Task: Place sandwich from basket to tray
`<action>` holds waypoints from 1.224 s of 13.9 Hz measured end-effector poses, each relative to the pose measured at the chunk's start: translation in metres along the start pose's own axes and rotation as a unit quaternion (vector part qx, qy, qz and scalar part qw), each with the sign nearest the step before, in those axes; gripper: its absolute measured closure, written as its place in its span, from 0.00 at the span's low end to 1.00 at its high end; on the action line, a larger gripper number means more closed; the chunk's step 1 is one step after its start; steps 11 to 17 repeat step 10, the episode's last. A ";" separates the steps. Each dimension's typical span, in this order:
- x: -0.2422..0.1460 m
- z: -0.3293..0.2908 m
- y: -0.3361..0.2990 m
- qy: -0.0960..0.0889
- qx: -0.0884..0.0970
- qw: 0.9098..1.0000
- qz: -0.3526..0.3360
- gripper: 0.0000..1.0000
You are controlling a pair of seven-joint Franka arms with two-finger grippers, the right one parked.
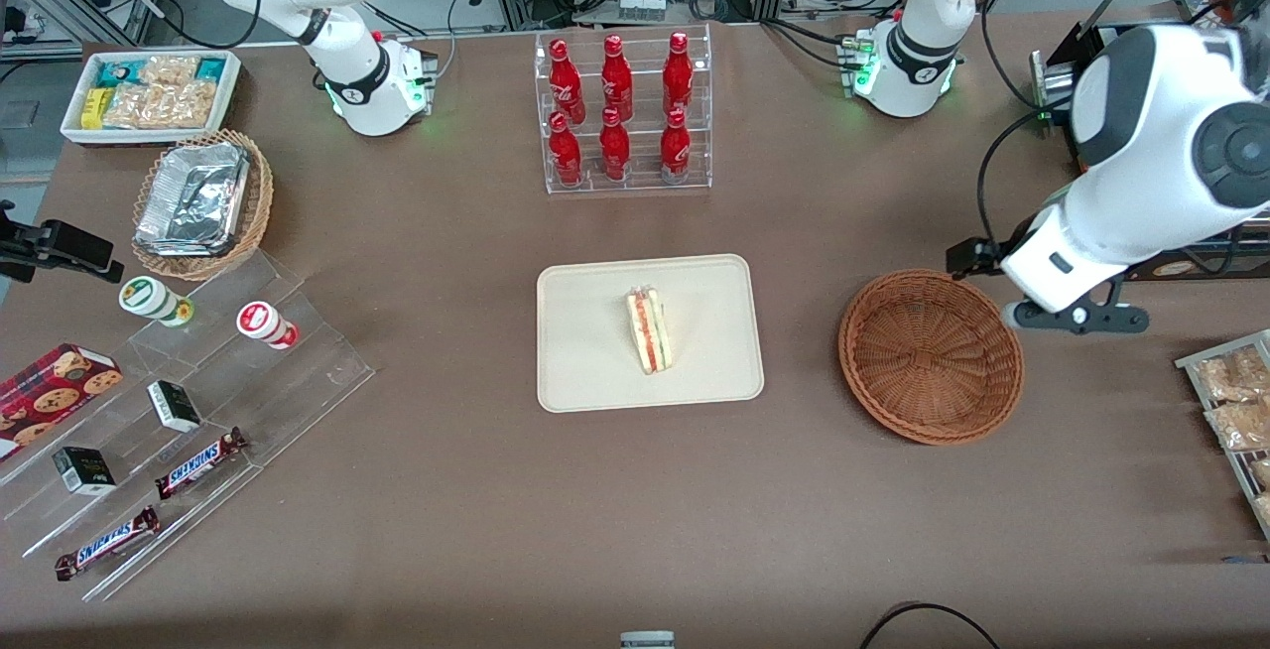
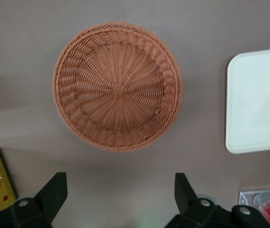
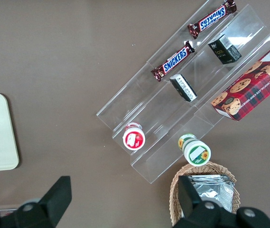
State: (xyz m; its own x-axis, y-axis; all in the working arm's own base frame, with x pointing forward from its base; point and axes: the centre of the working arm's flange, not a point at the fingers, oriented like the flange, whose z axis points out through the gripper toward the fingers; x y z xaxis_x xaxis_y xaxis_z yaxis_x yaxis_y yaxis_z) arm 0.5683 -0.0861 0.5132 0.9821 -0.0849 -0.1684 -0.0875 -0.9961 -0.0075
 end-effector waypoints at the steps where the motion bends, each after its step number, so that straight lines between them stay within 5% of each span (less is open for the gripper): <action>1: -0.008 -0.009 -0.007 0.000 -0.001 1.000 0.001 0.00; 9: -0.057 -0.071 -0.064 0.009 -0.008 1.000 0.016 0.00; 17: -0.059 -0.076 -0.065 0.011 -0.008 1.000 0.016 0.00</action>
